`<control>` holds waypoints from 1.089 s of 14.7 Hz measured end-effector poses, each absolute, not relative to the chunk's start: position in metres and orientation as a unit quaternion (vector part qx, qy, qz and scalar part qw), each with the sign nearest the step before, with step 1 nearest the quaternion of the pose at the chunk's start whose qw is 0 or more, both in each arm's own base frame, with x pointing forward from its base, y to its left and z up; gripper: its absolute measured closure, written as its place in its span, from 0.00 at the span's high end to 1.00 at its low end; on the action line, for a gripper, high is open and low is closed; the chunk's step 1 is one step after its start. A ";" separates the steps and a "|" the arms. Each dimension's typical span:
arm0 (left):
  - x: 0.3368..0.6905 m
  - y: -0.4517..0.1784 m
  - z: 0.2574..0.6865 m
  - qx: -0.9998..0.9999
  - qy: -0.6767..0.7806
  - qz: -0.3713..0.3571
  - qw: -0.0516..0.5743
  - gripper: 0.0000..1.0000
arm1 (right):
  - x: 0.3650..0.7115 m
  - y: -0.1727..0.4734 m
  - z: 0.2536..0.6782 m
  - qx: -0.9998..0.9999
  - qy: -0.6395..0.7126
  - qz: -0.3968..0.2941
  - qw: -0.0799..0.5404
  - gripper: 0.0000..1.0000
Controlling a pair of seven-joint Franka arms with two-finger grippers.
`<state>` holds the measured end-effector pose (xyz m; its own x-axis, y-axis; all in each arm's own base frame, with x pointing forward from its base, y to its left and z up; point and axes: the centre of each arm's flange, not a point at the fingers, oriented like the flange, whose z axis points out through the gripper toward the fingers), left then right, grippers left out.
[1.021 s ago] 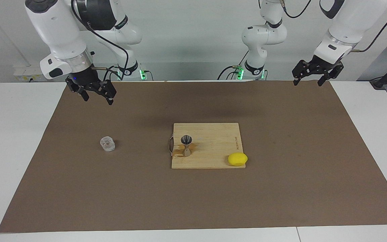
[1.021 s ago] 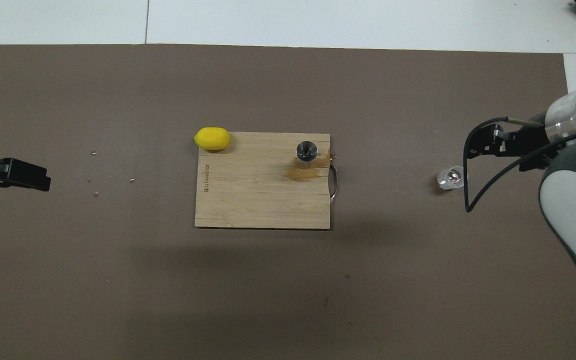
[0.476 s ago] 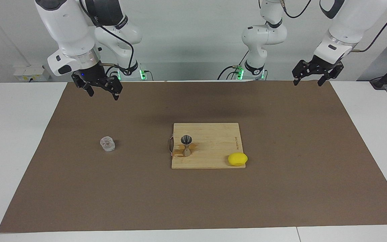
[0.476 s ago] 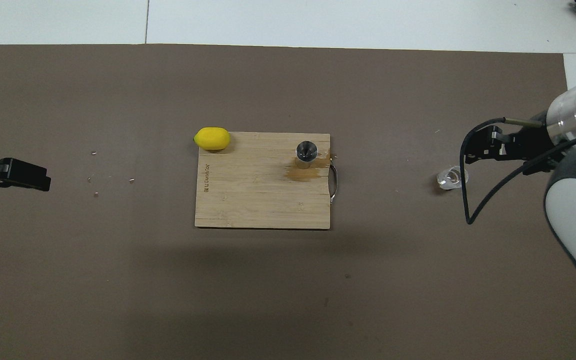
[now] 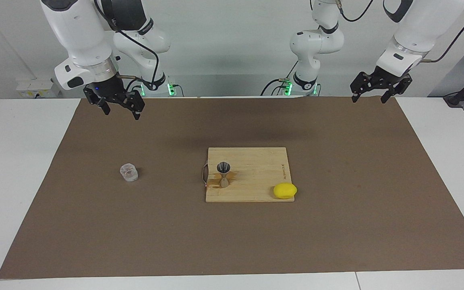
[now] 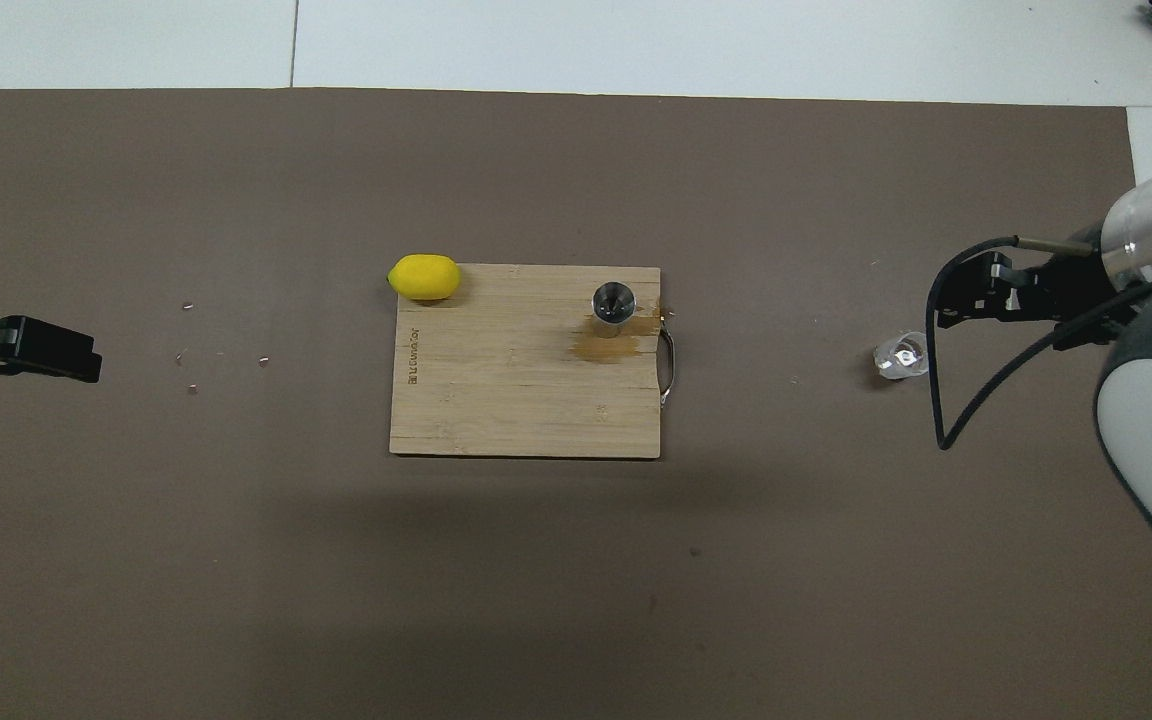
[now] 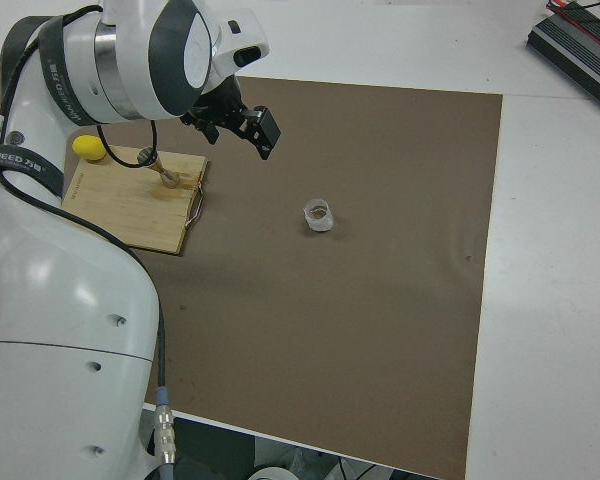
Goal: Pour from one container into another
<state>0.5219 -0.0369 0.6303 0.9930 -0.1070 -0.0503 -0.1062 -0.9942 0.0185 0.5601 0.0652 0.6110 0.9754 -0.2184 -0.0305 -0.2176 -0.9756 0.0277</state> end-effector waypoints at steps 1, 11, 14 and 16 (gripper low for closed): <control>0.522 -0.037 0.630 0.998 -0.053 -0.026 0.008 1.00 | 0.560 0.065 0.612 0.994 -0.110 -0.015 0.012 1.00; 0.522 -0.037 0.630 0.998 -0.053 -0.026 0.008 1.00 | 0.560 0.051 0.616 0.994 -0.107 -0.012 0.012 1.00; 0.522 -0.037 0.630 0.998 -0.053 -0.026 0.008 1.00 | 0.557 0.053 0.616 0.994 -0.105 -0.021 0.014 1.00; 0.522 -0.037 0.630 0.998 -0.053 -0.026 0.008 1.00 | 0.556 0.051 0.616 0.994 -0.106 -0.022 0.015 1.00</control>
<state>0.5219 -0.0369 0.6303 0.9930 -0.1070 -0.0504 -0.1062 -0.9942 0.0185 0.5555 0.0513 0.6161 0.9763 -0.2123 -0.0414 -0.2110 -0.9769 0.0343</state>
